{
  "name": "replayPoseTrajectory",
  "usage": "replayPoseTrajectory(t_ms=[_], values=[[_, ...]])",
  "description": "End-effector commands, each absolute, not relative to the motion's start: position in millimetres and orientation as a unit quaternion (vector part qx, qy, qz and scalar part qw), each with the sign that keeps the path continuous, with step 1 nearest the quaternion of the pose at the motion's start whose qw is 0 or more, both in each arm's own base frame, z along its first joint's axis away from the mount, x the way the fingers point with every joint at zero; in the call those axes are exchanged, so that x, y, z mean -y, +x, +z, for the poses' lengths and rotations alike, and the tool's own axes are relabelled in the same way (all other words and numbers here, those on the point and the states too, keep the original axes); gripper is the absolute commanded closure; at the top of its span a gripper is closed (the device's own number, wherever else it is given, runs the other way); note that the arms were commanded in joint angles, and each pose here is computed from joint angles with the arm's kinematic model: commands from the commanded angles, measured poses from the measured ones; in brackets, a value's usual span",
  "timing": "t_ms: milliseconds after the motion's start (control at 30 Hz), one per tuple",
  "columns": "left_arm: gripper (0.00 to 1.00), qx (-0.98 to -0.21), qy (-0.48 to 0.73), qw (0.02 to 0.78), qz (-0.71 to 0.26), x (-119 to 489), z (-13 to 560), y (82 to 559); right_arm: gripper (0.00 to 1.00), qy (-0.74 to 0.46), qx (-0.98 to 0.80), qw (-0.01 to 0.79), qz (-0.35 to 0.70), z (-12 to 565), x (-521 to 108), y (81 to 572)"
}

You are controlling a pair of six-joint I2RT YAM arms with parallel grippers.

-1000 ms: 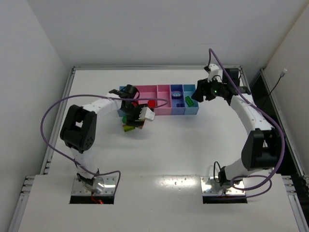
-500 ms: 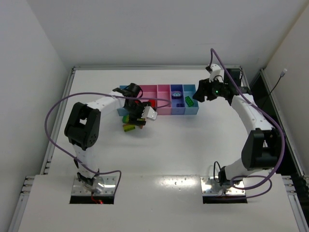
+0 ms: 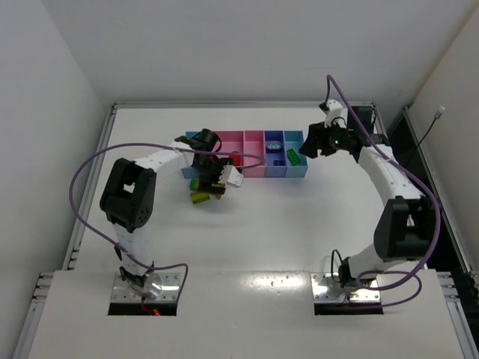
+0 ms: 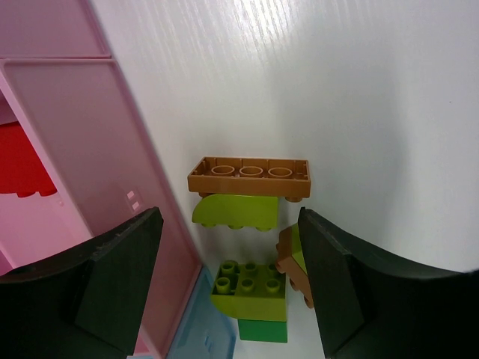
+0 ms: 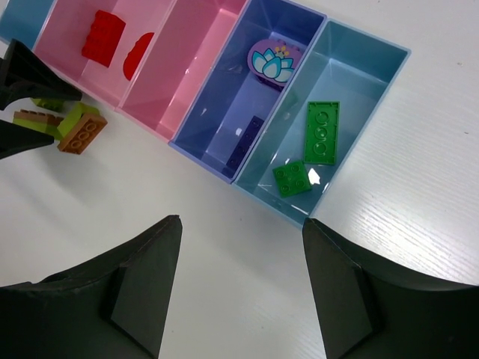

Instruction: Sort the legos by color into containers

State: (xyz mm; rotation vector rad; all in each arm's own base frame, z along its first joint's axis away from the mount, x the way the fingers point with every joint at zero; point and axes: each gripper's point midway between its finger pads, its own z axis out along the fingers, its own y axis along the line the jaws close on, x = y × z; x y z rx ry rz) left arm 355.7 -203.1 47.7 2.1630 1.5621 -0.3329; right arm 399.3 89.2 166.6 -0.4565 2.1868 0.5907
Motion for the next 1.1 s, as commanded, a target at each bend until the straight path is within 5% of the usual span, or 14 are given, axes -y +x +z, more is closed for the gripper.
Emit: replayPoseTrajectory(t_ms=[0,700,1067], values=[[0.2,-0.549,0.795,0.228,-0.122,207,44,356,0.31,-0.192,-0.855,0.42,0.238,174,-90,406],[0.25,-0.565,0.792,0.189,-0.135,204,21,349,0.31,-0.19,-0.858,0.412,0.239,167,-90,409],[0.65,-0.603,0.755,0.215,-0.138,210,39,353,0.31,-0.187,-0.858,0.411,0.245,168,-92,409]])
